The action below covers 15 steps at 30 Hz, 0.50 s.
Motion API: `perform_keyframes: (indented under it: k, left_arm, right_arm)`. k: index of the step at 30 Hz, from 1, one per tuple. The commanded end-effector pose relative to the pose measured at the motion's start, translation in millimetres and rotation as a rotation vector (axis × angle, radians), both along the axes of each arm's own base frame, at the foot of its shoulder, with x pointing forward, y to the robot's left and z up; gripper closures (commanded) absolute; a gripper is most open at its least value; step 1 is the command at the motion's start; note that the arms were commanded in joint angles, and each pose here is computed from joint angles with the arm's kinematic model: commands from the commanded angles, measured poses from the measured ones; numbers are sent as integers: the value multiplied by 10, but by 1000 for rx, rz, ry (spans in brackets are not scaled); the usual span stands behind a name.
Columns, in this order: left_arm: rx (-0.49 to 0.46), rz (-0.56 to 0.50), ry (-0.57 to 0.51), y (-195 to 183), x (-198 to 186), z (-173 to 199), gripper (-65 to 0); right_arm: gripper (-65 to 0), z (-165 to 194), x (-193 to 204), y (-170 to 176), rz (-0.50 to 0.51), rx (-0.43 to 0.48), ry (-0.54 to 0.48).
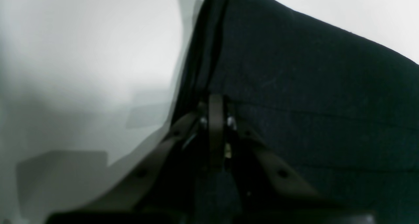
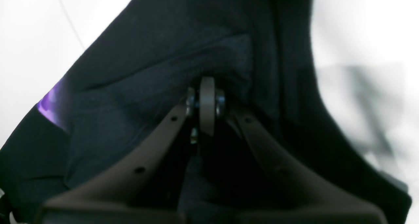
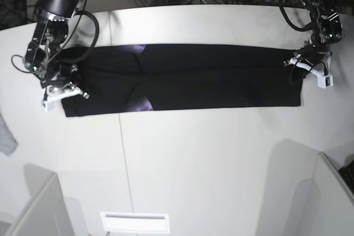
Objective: Fold the T-shirt properly
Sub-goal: 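Grasp the folded strip's ends with both grippers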
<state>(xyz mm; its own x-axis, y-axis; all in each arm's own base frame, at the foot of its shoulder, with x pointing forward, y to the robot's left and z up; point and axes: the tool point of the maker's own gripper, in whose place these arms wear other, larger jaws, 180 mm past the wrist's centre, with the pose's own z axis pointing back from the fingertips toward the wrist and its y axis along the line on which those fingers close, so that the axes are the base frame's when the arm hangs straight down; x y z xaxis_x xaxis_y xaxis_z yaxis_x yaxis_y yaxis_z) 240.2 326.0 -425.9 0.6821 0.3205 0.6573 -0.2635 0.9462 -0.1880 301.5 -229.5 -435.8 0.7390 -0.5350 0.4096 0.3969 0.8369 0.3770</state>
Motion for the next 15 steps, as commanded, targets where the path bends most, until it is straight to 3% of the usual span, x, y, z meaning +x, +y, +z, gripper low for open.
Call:
perform_keyframes:
  k: [1, 8, 10, 15]
  left_arm:
    - [44, 14, 41, 136, -57, 5, 0]
    - [93, -29, -76, 84, 205, 425, 0]
    - [128, -12, -135, 168, 246, 687, 0]
    - [189, 76, -161, 453, 99, 1214, 0]
  right_arm:
    - [0, 104, 77, -95, -13, -26, -29]
    - [0, 395, 194, -43, 9, -52, -116]
    - [0, 538, 225, -41, 20, -70, -150]
    - [0, 951, 167, 2, 68, -132, -229]
